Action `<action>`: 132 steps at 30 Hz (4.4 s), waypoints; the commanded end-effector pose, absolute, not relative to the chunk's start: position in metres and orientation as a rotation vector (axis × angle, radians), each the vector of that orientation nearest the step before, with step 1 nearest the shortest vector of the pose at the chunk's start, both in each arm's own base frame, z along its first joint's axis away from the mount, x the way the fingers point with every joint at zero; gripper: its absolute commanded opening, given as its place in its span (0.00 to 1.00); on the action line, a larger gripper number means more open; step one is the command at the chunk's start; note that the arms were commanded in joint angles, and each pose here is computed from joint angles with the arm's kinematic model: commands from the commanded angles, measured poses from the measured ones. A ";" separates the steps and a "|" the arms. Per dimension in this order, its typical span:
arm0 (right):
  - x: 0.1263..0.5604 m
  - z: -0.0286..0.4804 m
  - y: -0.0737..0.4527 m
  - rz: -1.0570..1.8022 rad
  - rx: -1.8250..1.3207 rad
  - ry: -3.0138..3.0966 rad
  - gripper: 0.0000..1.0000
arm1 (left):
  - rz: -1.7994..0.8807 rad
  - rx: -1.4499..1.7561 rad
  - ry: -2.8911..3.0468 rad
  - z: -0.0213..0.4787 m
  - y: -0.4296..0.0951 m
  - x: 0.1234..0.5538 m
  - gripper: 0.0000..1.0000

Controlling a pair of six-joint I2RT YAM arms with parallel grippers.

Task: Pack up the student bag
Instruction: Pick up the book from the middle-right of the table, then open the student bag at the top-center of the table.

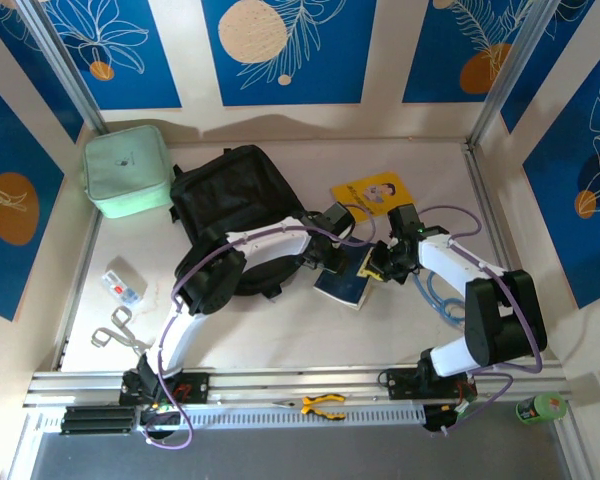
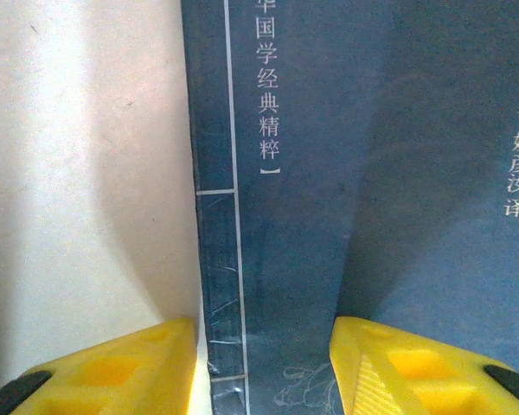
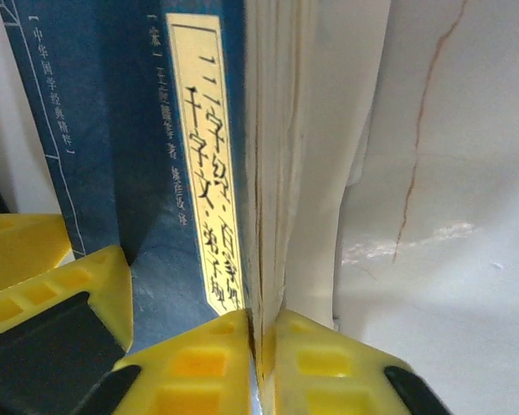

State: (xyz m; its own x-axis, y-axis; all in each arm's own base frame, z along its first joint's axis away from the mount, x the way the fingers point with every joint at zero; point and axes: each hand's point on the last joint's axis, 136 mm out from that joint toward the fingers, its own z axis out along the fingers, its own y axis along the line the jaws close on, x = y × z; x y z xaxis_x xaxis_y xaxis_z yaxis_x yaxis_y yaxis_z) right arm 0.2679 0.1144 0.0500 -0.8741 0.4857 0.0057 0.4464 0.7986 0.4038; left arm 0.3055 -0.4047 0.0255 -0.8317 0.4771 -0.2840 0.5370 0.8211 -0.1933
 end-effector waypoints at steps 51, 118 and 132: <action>0.331 0.210 0.199 1.452 0.079 2.336 0.00 | -1.428 0.263 2.325 0.214 -0.314 0.371 0.52; 0.402 0.224 0.273 1.586 0.483 2.076 0.00 | -1.077 -0.506 2.154 0.207 -0.201 0.397 0.83; 0.403 0.217 0.199 1.294 0.449 2.170 0.00 | -0.394 0.814 2.545 0.150 -0.224 0.288 1.00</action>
